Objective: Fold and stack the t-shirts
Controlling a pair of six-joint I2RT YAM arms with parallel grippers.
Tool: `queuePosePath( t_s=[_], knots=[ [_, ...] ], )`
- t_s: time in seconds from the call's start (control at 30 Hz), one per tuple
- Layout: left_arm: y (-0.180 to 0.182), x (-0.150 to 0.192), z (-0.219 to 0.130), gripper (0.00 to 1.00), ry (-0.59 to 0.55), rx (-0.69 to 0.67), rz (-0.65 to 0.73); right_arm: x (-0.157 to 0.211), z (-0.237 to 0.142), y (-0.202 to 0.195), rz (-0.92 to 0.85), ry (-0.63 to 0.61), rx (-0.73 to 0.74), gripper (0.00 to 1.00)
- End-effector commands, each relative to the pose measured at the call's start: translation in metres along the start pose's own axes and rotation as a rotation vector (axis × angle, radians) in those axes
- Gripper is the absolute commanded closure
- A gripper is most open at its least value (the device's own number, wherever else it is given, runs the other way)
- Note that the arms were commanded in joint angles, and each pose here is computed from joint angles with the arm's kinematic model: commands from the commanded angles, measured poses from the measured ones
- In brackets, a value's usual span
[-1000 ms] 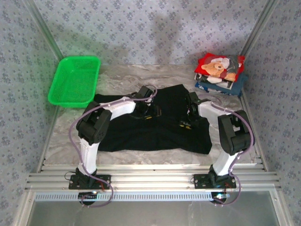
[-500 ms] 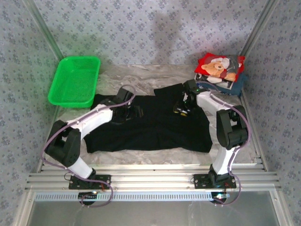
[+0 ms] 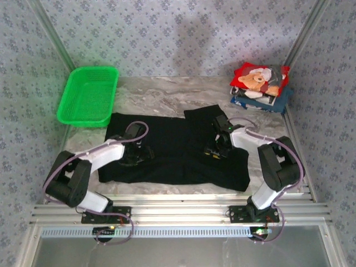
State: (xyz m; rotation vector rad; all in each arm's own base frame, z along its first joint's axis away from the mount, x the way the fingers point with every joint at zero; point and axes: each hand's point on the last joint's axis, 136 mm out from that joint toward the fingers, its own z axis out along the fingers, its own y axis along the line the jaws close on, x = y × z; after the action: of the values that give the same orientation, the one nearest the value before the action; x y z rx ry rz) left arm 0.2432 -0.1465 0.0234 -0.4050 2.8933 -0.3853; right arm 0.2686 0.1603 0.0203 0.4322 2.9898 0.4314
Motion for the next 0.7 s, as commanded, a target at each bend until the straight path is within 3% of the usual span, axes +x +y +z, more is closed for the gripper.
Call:
queuePosePath(
  t_s=[0.0, 0.13, 0.27, 0.37, 0.4, 0.5, 0.57, 0.67],
  knots=[
    [0.026, 0.031, -0.002, 0.41, 0.081, -0.049, -0.052, 0.044, 0.003, -0.044, 0.069, 0.09, 0.184, 0.58],
    [-0.005, 0.004, -0.03, 0.34, -0.003, 0.062, -0.023, 0.018, -0.017, -0.027, 0.058, -0.001, 0.108, 0.51],
    [-0.047, -0.045, -0.07, 0.3, -0.082, 0.144, 0.039, -0.049, -0.054, 0.006, -0.024, -0.096, -0.009, 0.39],
    [-0.07, -0.085, -0.091, 0.27, -0.143, 0.194, 0.069, -0.109, -0.068, 0.012, -0.114, -0.121, -0.018, 0.36],
    [-0.077, -0.1, -0.097, 0.21, -0.162, 0.218, 0.071, -0.128, -0.067, 0.01, -0.122, -0.116, -0.01, 0.36],
    [-0.086, -0.142, -0.115, 0.19, -0.22, 0.258, 0.068, -0.178, -0.058, 0.0, -0.116, -0.086, -0.013, 0.36],
    [-0.084, -0.166, -0.124, 0.09, -0.276, 0.265, 0.078, -0.205, -0.047, -0.005, -0.111, -0.078, -0.019, 0.36],
    [-0.074, -0.198, -0.135, 0.08, -0.305, 0.297, 0.062, -0.234, -0.034, -0.005, -0.116, -0.072, -0.036, 0.36]
  ],
)
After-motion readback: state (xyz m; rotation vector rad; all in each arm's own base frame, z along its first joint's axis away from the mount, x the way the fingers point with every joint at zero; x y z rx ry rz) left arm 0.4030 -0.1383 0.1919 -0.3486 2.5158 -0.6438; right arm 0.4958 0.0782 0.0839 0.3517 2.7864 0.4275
